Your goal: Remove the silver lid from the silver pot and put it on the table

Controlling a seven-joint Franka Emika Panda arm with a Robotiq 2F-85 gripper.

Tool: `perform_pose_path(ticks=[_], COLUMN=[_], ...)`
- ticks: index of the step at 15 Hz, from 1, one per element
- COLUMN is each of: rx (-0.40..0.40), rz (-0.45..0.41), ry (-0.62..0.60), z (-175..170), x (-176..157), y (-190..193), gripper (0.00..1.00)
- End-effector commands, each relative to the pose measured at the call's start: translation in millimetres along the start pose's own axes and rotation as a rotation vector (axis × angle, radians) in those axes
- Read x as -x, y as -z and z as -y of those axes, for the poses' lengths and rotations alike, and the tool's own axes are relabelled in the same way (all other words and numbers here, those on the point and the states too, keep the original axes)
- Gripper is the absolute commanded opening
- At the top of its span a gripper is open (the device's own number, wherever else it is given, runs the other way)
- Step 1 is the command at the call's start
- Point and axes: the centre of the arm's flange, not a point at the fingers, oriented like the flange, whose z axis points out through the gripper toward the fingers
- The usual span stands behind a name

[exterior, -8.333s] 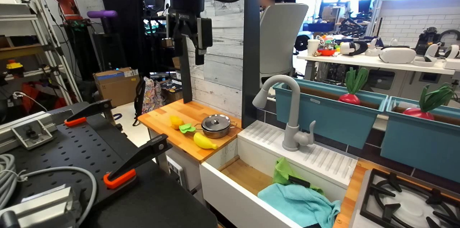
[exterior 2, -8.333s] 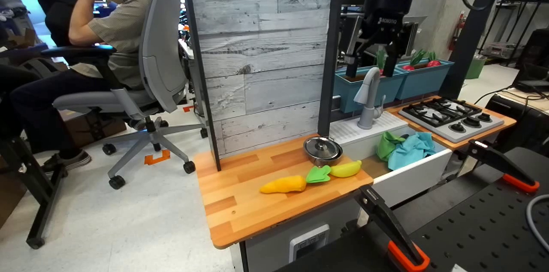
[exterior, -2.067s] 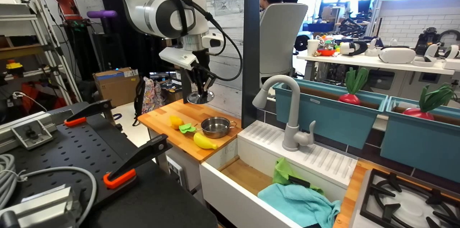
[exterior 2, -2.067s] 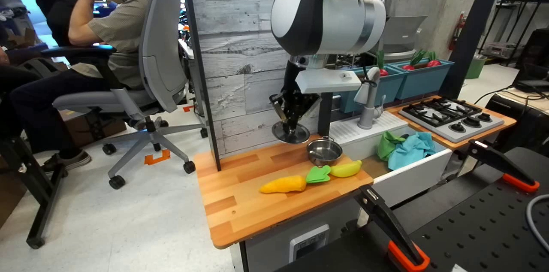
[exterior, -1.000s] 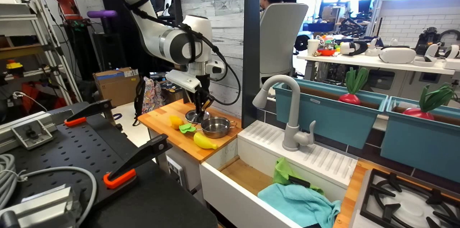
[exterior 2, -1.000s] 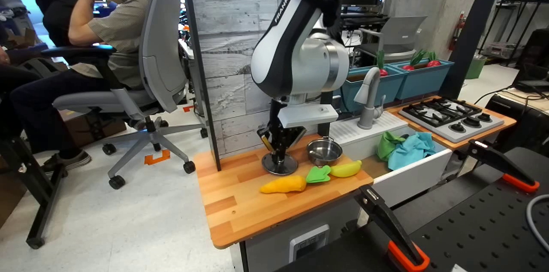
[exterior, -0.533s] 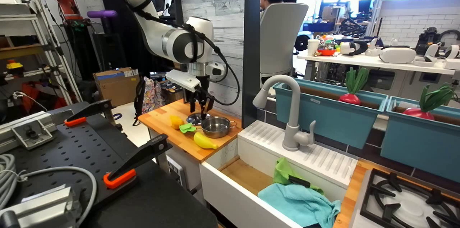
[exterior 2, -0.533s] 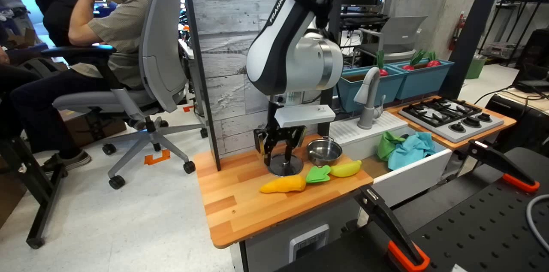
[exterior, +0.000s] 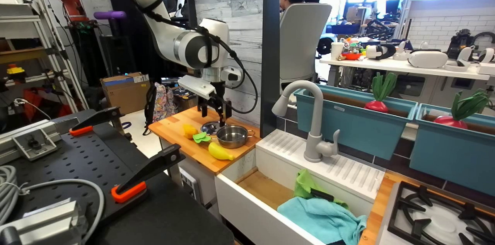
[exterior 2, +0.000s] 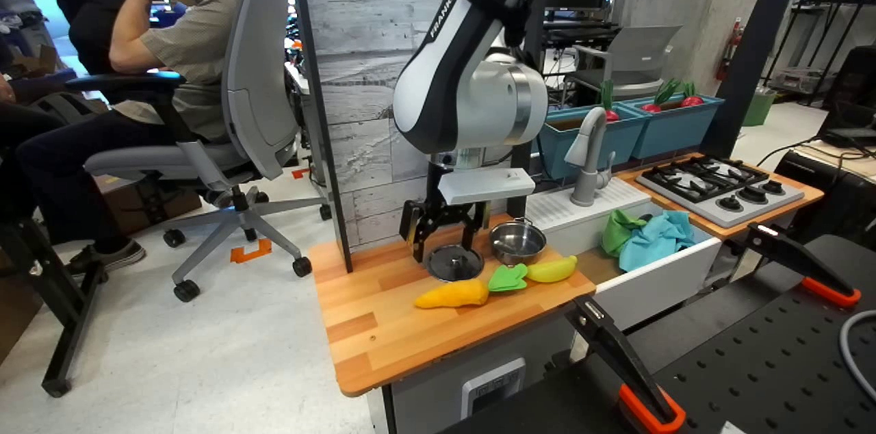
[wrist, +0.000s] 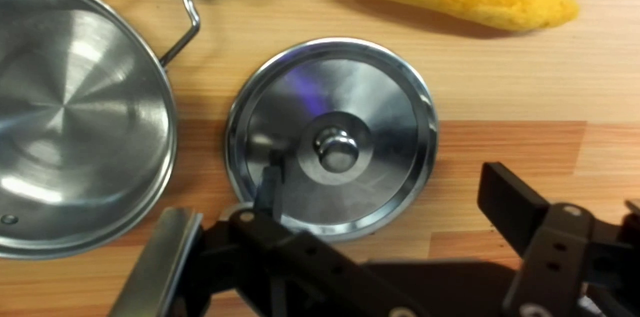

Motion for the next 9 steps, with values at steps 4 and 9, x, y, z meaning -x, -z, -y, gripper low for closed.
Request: perform_pose_path(ticks=[4,9], rx=[0.046,0.038], rz=[-0.113,-0.154], ry=[0.094,0.118], z=[20,31], x=[45,45], y=[41,40], gripper=[1.00,1.00])
